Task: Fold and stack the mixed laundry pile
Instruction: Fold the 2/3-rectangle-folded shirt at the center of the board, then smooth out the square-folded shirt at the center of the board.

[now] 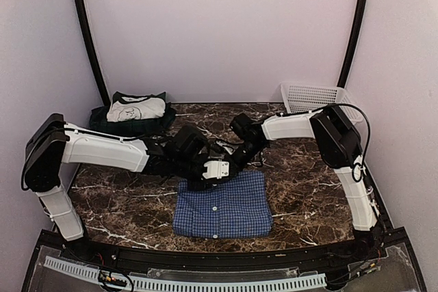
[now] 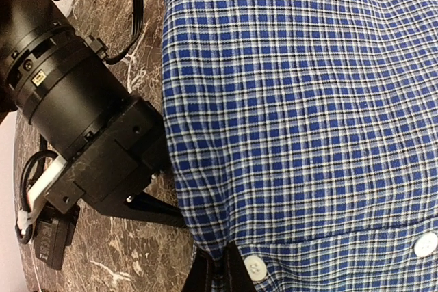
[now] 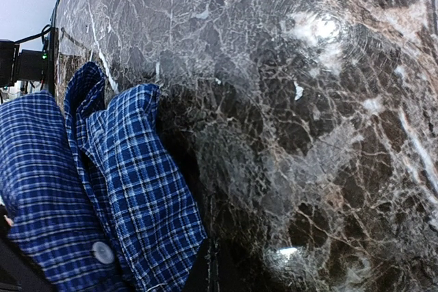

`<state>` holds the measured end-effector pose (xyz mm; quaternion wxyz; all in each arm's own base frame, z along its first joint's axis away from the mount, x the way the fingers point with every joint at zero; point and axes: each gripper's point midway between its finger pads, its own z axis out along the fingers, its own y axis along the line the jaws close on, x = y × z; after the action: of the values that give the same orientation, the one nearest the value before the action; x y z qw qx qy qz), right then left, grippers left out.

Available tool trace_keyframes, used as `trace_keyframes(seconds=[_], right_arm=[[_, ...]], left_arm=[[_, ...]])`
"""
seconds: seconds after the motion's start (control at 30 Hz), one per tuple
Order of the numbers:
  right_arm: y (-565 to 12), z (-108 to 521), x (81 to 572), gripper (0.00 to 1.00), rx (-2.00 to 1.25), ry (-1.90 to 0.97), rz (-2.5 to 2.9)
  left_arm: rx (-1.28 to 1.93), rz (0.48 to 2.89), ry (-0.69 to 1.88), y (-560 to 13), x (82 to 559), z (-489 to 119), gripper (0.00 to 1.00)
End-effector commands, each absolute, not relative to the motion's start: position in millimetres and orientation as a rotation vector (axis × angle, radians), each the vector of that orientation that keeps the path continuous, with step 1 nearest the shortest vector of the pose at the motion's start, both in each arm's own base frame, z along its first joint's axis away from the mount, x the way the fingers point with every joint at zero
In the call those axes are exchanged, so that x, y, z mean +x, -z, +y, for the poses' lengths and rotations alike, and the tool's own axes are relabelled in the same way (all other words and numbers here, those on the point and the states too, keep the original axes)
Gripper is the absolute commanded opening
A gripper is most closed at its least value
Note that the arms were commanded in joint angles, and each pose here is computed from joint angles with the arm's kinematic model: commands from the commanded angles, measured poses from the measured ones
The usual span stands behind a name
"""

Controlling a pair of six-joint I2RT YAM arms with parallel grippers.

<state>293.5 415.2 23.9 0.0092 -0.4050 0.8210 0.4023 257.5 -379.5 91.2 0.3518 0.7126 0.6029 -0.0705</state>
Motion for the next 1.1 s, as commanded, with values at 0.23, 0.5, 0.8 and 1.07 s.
trace_keyframes(seconds=[0.23,0.5,0.8,1.07], right_arm=[[-81.8,406.4,349.7,0.07,-1.099,-1.107,2.492],[-145.0,365.0,402.3,0.38,-0.906,-0.928,2.441],[-241.6,326.5,345.0,0.58,-0.823,-1.073,2.257],[-179.3,320.1,272.4,0.69,-0.919,-1.044,2.373]], left_arm=[[1.805,1.473,0.108,-78.5,282.7,-391.2,0.04],[1.582,1.565,-0.003,-123.7,326.7,-384.1,0.36],[1.149,1.864,0.134,-187.9,320.4,-339.8,0.69],[0.856,2.156,0.625,-173.3,262.2,-305.1,0.75]])
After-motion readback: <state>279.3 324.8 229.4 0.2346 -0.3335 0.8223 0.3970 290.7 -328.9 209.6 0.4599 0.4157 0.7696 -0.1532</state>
